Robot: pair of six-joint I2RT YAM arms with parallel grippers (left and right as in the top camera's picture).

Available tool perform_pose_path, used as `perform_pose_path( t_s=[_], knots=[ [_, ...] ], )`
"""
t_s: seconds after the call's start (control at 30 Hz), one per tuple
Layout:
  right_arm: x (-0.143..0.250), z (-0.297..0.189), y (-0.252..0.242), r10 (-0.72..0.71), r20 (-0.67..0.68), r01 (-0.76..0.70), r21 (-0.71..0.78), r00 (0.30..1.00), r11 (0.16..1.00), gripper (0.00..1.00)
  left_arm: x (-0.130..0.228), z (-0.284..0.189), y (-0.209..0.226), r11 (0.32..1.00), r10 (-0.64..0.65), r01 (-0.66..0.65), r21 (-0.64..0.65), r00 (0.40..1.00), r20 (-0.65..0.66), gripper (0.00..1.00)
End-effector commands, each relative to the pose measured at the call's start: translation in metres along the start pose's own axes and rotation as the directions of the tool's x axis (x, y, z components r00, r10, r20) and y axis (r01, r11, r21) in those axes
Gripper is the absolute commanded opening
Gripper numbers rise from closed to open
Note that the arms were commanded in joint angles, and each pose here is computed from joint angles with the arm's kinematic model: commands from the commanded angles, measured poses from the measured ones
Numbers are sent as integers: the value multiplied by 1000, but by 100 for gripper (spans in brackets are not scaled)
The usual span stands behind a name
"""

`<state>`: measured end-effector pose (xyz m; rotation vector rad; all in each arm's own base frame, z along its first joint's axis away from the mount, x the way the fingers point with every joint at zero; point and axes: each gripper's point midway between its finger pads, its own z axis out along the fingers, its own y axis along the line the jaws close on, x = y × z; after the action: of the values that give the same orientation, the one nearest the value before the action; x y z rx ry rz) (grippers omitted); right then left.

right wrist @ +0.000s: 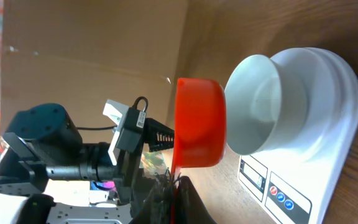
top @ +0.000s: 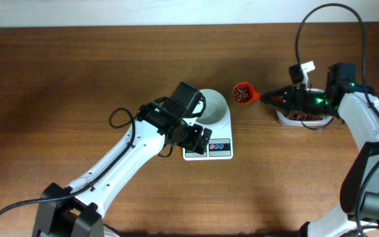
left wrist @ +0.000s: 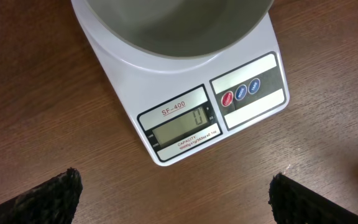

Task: Scoop item into bowl and weigh 50g on scale
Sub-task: 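Carry the orange scoop left over the white bowl and tip beans in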

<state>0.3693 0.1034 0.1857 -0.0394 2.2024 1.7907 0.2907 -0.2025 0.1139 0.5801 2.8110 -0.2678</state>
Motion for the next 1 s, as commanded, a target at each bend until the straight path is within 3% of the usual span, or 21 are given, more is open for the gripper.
perform_pose_path(
  t_s=[0.0,0.7,0.97],
  knots=[
    [6,14,2,-29,-36,28,-21,999,999,4,1,2,-1,1000,19,-19,0,1000,-6,99],
    [2,84,-39,-230,-155,268,306,961,913,4,1,2,-1,1000,19,-19,0,1000,-6,99],
    [-10,93,-9,-343,-159,376,308,926,874,4,1,2,-1,1000,19,-19,0,1000,-6,99]
  ],
)
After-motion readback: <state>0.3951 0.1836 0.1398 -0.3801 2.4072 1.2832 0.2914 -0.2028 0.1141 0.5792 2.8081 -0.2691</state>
